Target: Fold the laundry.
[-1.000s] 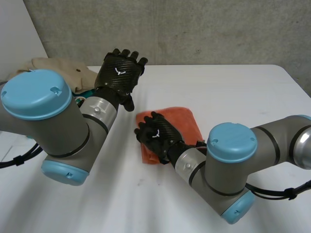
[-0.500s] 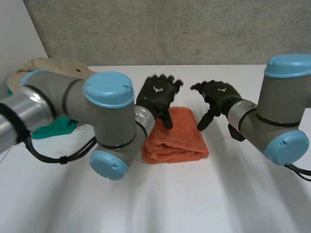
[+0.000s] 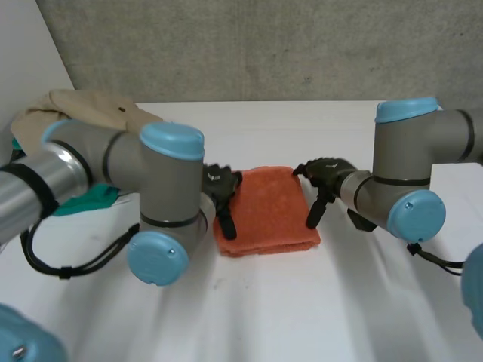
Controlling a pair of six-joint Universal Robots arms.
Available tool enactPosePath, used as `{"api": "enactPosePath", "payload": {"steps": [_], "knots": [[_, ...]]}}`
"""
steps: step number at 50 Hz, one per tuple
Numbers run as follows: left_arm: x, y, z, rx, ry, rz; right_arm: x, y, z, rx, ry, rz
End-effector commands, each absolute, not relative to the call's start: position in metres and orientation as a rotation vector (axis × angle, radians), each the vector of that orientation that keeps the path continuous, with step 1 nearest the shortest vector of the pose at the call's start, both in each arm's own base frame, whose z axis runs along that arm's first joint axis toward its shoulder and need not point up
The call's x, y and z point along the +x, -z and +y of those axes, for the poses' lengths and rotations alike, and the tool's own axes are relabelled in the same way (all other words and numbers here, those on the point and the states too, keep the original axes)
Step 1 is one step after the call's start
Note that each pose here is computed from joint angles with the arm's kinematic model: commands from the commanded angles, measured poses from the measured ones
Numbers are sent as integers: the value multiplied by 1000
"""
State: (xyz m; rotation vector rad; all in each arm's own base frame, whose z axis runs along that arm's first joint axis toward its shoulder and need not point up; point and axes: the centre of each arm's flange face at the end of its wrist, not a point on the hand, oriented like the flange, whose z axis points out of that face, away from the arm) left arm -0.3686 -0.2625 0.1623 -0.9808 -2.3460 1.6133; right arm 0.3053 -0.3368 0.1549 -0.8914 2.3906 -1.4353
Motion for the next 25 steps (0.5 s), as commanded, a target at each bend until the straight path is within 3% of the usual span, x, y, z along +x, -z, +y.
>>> {"api": "enactPosePath", "payload": {"steps": [1,5,11,19,25], "knots": [[-375,-233,-255,-934,-1774,-2053,292,-195,-329,-820,1722,2303],[-370,-263,-255,-931,-1827,-1891,277,-209,-314,-742,1832,2287],[-357,-289,-255,-1036,-1738,-1675,268,-174,-286,-705,1662,2380],[-352,-293,-221,-1185,-1487,-1498,275,-155,-272,-516,1447,2321],[-348,-293,-214,-1187,-1464,-1509,290,-128,-271,-523,1374,2291]]}}
